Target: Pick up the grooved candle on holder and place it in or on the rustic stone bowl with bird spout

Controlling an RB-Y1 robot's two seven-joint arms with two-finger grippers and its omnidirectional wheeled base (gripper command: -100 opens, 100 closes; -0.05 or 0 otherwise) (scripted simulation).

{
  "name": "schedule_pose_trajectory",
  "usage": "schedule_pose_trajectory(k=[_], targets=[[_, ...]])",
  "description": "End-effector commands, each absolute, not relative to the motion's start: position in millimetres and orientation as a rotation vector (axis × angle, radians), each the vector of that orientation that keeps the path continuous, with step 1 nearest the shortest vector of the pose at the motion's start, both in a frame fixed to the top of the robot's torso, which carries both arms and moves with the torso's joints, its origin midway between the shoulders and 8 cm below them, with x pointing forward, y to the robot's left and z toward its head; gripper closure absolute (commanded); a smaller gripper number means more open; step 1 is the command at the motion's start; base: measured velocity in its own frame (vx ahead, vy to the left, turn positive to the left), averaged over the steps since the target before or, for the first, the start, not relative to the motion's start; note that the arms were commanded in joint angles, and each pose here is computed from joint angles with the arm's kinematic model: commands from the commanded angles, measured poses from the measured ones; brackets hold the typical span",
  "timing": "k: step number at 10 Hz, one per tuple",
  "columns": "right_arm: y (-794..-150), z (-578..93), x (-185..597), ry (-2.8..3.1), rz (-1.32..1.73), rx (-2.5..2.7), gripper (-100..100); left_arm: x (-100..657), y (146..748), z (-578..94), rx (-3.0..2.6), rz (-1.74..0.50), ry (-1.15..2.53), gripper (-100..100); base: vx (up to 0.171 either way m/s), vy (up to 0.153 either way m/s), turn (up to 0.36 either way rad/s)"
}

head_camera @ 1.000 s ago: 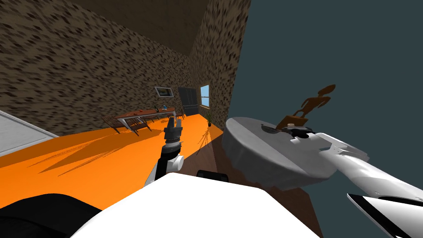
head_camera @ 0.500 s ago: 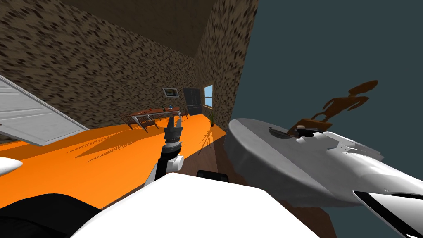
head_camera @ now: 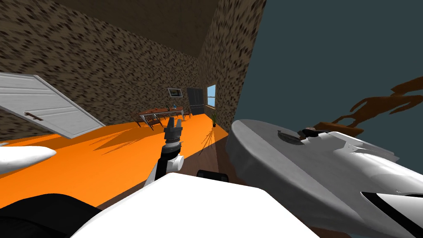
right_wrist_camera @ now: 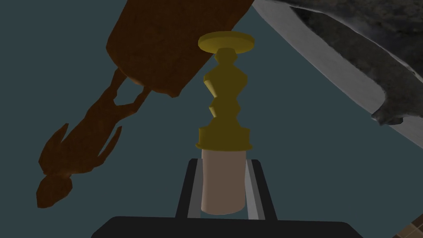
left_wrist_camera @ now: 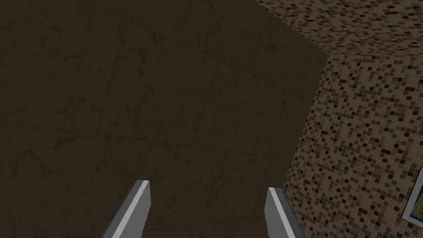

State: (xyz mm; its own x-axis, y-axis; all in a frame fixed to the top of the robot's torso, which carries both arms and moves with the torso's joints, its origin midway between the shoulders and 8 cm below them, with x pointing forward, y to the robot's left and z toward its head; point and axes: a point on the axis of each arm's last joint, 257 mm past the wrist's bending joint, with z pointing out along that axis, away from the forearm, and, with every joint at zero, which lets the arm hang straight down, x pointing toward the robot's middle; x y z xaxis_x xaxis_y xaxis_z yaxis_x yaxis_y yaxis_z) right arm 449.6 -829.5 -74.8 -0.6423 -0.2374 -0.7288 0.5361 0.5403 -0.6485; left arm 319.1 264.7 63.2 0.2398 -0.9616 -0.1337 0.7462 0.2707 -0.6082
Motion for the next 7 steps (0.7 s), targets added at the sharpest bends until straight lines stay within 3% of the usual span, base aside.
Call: schedule_pose_trajectory(k=[1,5,6,7], targets=[[-832.7,-74.3,448.7,1.952,-1.187,0.246,100,319.1,264.7,63.2,-0.471,-1.229,0.543,0,0.010,-0.001,-0.007],[-847.7,-70.6,432.5,1.973,-1.246,0.275,100,319.1,264.7,63.2,-0.471,-1.229,0.543,0,0.027,0.008,0.094],[-848.3,-70.6,432.1,1.974,-1.248,0.275,-100,319.1,264.7,63.2,-0.471,-1.229,0.543,0,0.000,0.000,0.000],[-848.1,-70.6,432.3,1.974,-1.248,0.274,-100,319.1,264.7,63.2,-0.471,-1.229,0.543,0,0.000,0.000,0.000]])
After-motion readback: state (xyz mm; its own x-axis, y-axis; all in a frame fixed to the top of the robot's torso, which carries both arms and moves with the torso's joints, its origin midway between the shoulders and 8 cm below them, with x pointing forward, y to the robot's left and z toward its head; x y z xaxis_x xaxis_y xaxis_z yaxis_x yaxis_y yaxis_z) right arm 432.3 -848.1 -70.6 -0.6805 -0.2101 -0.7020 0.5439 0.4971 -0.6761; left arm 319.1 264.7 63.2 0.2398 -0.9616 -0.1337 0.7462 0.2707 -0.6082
